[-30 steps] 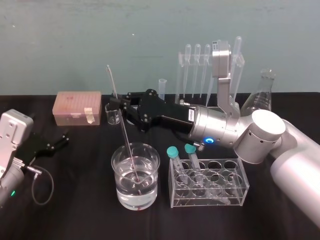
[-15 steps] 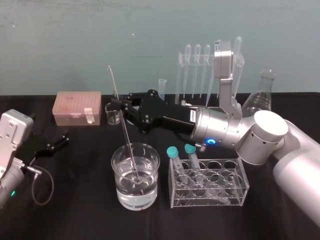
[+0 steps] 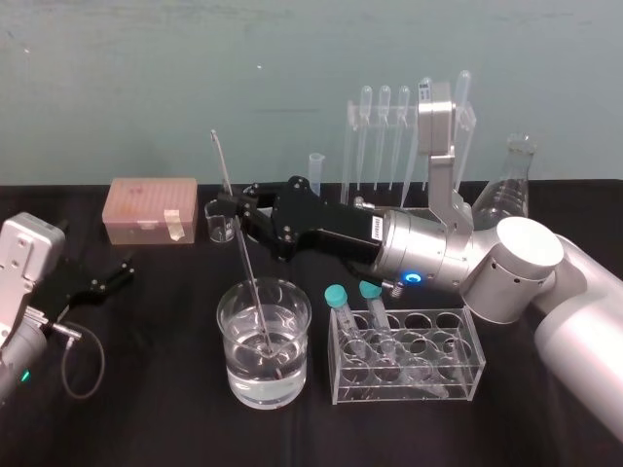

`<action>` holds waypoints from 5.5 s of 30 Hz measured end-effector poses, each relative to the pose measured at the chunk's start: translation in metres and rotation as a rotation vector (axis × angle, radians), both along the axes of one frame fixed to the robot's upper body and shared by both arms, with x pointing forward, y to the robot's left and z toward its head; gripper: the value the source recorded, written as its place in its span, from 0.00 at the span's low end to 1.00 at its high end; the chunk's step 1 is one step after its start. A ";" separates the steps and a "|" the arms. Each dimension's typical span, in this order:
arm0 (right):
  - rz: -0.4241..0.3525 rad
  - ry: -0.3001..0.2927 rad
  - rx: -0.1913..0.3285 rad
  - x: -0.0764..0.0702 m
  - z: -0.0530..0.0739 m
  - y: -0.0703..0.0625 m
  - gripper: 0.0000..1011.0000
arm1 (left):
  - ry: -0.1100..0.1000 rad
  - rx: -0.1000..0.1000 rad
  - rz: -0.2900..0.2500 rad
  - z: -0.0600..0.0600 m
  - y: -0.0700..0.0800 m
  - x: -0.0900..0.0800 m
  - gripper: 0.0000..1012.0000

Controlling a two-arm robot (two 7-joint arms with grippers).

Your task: Hold the thermometer with one hand and immerse one end into the beaker, then reinsert it into the test tube rack.

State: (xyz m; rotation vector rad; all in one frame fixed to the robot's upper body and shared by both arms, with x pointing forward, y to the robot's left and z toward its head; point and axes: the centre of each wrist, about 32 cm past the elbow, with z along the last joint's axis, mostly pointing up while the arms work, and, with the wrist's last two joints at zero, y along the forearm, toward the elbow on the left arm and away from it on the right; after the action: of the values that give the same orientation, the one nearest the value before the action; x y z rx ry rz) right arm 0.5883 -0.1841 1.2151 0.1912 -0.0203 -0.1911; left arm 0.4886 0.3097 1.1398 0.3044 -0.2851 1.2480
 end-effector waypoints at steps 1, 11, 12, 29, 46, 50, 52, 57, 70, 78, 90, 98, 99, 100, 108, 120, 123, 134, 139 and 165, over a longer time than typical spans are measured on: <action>0.000 0.000 0.000 0.000 0.000 0.000 0.06 | 0.000 0.000 0.000 0.000 0.000 0.000 1.00; 0.001 -0.001 0.000 -0.002 0.000 0.000 0.06 | 0.000 0.000 0.000 0.000 0.000 0.000 1.00; 0.001 -0.001 0.000 -0.002 0.000 0.000 0.06 | 0.000 0.000 0.000 0.000 0.000 0.000 1.00; -0.003 0.006 0.006 -0.002 -0.003 0.000 0.06 | 0.000 0.000 0.000 0.000 0.000 0.000 1.00; 0.006 0.009 0.006 -0.002 -0.003 0.000 0.06 | 0.000 0.000 0.000 0.000 0.000 0.000 1.00; 0.007 0.010 0.007 -0.003 -0.004 0.000 0.06 | 0.000 0.000 0.000 0.000 0.000 0.000 1.00; 0.007 0.010 0.007 -0.003 -0.004 0.000 0.06 | 0.000 0.000 0.000 0.000 0.000 0.000 1.00; 0.007 0.010 0.006 -0.004 -0.004 0.000 0.06 | 0.000 0.000 0.000 0.000 0.000 0.000 1.00; -0.001 0.012 0.002 -0.006 -0.004 -0.002 0.06 | 0.000 0.000 0.000 0.000 0.000 0.000 1.00; -0.002 0.012 0.001 -0.007 -0.005 -0.003 0.06 | 0.000 0.000 0.000 0.000 0.000 0.000 1.00; -0.002 0.009 0.001 -0.009 -0.004 -0.003 0.06 | 0.000 0.000 0.000 0.000 0.000 0.000 1.00; -0.006 0.009 0.000 -0.010 -0.004 -0.004 0.06 | 0.000 0.000 0.000 0.000 0.000 0.000 1.00; -0.006 0.009 0.000 -0.010 -0.004 -0.004 0.06 | 0.000 0.000 0.000 0.000 0.000 0.000 1.00; -0.006 0.009 0.000 -0.010 -0.004 -0.004 0.06 | 0.000 0.000 0.000 0.000 0.000 0.000 1.00; -0.006 0.008 -0.002 -0.011 -0.004 -0.003 0.06 | 0.000 0.000 0.000 0.000 0.000 0.000 1.00; -0.015 0.007 -0.005 -0.013 -0.004 -0.003 0.06 | 0.000 0.000 0.000 0.000 0.000 0.000 1.00; -0.017 0.007 -0.006 -0.014 -0.003 -0.004 0.06 | 0.000 0.000 0.000 0.000 0.000 0.000 1.00; -0.018 0.000 -0.007 -0.015 0.000 -0.005 0.06 | 0.000 0.000 0.000 0.000 0.000 0.000 1.00; -0.010 -0.019 0.029 -0.013 0.019 -0.007 0.06 | 0.000 0.000 0.000 0.000 0.000 0.000 1.00; -0.427 -0.143 0.138 -0.032 0.085 -0.093 0.06 | 0.000 0.000 0.000 0.000 0.000 0.000 1.00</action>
State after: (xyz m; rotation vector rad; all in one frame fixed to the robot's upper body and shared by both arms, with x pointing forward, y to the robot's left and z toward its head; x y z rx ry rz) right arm 0.5562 -0.2768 1.2998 0.3370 -0.1909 -0.6049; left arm 0.4886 0.3097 1.1398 0.3045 -0.2851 1.2480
